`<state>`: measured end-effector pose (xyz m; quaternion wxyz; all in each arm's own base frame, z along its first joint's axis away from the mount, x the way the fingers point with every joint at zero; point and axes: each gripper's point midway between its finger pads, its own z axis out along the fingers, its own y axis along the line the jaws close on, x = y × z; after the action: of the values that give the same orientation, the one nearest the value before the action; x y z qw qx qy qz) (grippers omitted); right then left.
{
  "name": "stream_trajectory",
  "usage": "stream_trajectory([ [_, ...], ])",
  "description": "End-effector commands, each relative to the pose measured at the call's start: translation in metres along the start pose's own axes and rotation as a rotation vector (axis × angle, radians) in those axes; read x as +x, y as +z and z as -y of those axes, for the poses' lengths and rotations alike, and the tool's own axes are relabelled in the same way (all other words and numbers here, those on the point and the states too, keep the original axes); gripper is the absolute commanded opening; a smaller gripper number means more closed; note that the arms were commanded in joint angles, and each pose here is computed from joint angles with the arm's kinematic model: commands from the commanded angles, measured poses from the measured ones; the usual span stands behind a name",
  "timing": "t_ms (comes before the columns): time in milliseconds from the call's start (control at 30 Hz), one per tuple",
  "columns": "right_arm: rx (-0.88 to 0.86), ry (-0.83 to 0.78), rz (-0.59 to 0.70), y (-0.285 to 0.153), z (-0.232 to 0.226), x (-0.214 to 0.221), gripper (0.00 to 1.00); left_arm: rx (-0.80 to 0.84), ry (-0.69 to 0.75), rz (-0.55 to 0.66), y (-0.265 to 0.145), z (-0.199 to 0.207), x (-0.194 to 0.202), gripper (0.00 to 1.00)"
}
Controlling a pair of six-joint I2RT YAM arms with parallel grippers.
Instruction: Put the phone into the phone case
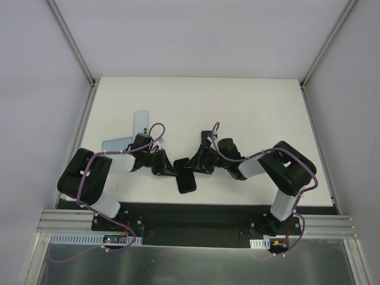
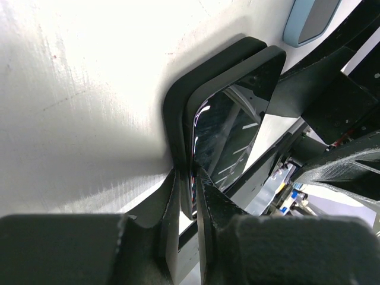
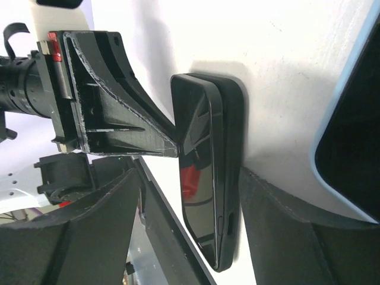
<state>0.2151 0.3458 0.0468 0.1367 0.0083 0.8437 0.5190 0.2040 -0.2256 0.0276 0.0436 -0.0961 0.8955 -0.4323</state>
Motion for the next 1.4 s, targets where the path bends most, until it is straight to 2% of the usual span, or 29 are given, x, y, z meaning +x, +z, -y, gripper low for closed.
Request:
stream_trajectory([
  [0, -0.345, -0.065, -0.138, -0.008, -0.084, 0.024, 0.68, 0.063, 0.037, -0.041, 0.000, 0.014, 0.010, 0.11],
  [300, -0.334, -0.054, -0.135, -0.007, -0.077, 0.026, 0.66, 0.055, 0.035, -0.042, 0.001, 0.012, 0.010, 0.11],
  [533, -0.193, -0.013, -0.115, -0.001, -0.043, 0.026, 0.61, 0.057, 0.053, -0.026, -0.002, 0.015, 0.009, 0.11],
  [733, -0.027, -0.077, -0.111, -0.006, -0.019, 0.027, 0.45, 0.045, 0.054, -0.018, -0.004, 0.014, 0.009, 0.12],
  [833, 0.055, -0.120, -0.114, -0.011, -0.008, 0.026, 0.34, 0.042, 0.059, -0.012, -0.005, 0.014, 0.008, 0.13],
  [867, 0.058, -0.134, -0.110, -0.011, -0.010, 0.024, 0.27, 0.042, 0.058, -0.012, -0.005, 0.014, 0.009, 0.14],
  [933, 0.054, -0.141, -0.115, -0.012, -0.011, 0.024, 0.21, 0.043, 0.058, -0.013, -0.005, 0.014, 0.009, 0.15],
  [967, 0.054, -0.140, -0.114, -0.012, -0.011, 0.024, 0.16, 0.045, 0.060, -0.011, -0.005, 0.015, 0.009, 0.16],
  [1067, 0.061, -0.137, -0.120, -0.011, -0.009, 0.025, 0.10, 0.048, 0.064, -0.004, -0.007, 0.016, 0.009, 0.20],
  [1200, 0.052, -0.145, -0.125, -0.011, -0.012, 0.026, 0.08, 0.053, 0.075, 0.006, -0.011, 0.020, 0.009, 0.30],
  [1367, 0.013, -0.284, -0.132, -0.023, -0.026, 0.024, 0.08, 0.073, 0.124, 0.064, -0.030, 0.029, 0.007, 0.44],
])
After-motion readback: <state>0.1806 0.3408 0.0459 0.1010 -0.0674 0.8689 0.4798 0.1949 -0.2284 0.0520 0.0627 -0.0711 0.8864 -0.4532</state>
